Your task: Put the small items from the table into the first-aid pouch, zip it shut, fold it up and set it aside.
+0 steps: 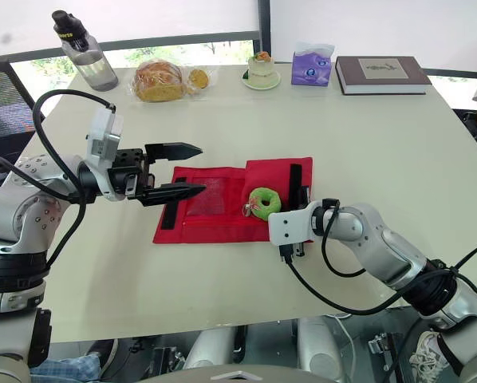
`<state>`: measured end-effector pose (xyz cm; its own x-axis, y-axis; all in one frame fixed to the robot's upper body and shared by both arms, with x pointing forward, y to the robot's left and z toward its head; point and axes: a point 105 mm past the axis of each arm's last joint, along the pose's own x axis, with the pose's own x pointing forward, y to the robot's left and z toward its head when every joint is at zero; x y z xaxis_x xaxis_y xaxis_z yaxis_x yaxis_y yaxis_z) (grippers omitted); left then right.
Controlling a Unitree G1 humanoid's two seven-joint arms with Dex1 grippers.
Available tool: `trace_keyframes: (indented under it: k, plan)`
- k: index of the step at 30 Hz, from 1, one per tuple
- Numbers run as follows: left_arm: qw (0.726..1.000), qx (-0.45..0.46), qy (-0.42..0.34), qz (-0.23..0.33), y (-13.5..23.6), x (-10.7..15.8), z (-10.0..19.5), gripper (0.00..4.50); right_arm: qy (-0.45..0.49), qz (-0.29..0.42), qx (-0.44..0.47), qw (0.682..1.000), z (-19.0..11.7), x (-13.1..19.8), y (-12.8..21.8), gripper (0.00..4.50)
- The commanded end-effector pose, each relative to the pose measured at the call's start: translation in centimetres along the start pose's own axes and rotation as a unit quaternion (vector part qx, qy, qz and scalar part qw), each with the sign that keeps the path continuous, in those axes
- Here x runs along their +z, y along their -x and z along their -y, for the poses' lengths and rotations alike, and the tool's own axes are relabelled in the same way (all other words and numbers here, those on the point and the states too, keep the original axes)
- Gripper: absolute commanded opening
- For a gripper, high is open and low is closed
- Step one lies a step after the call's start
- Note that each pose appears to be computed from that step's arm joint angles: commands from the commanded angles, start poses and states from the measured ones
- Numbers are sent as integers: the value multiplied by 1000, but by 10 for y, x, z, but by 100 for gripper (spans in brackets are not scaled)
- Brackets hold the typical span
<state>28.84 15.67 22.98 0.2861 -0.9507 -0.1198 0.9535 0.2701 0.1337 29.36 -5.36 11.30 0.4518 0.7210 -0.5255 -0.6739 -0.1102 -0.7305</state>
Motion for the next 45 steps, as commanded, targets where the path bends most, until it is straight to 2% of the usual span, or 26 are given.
trace_keyframes:
  k: [1,2,3,6,7,10,14,20,23,29,36,38,41,44,45]
  plan:
    - [1000,4,-24,12,3,11,4,450,9,2,0,1000,2,0,12,63]
    - [1000,6,-22,12,3,10,5,450,4,3,6,1000,-1,0,16,75]
    - [1000,7,-20,10,4,8,5,450,-8,13,11,1000,-5,3,20,145]
    - [1000,25,-3,10,8,1,3,450,-67,60,15,996,-13,20,38,267]
    - [999,34,3,7,11,-4,2,450,-82,70,11,994,-13,24,45,334]
    - [998,61,26,-6,20,-19,-3,450,-141,101,-9,985,-13,30,64,442]
    - [993,98,55,-23,30,-38,-9,450,-196,124,-29,972,-14,28,86,442]
    - [968,206,128,-63,53,-79,-30,450,-279,176,-62,942,-3,32,120,442]
    - [951,250,166,-69,64,-96,-40,450,-296,200,-81,931,12,38,131,442]
    - [918,280,267,-85,67,-124,-44,450,-331,218,-90,914,41,44,144,442]
    - [872,239,421,-68,53,-134,-26,450,-342,219,-64,912,49,56,137,442]
    - [864,219,444,-91,47,-140,-15,450,-339,224,-62,911,51,59,136,442]
    - [865,176,456,-115,36,-143,1,450,-338,231,-61,910,53,62,135,442]
    - [859,158,481,-73,28,-131,-4,450,-331,231,-55,913,53,64,132,442]
    - [857,155,489,-54,27,-126,-7,424,-329,233,-53,914,53,65,131,449]
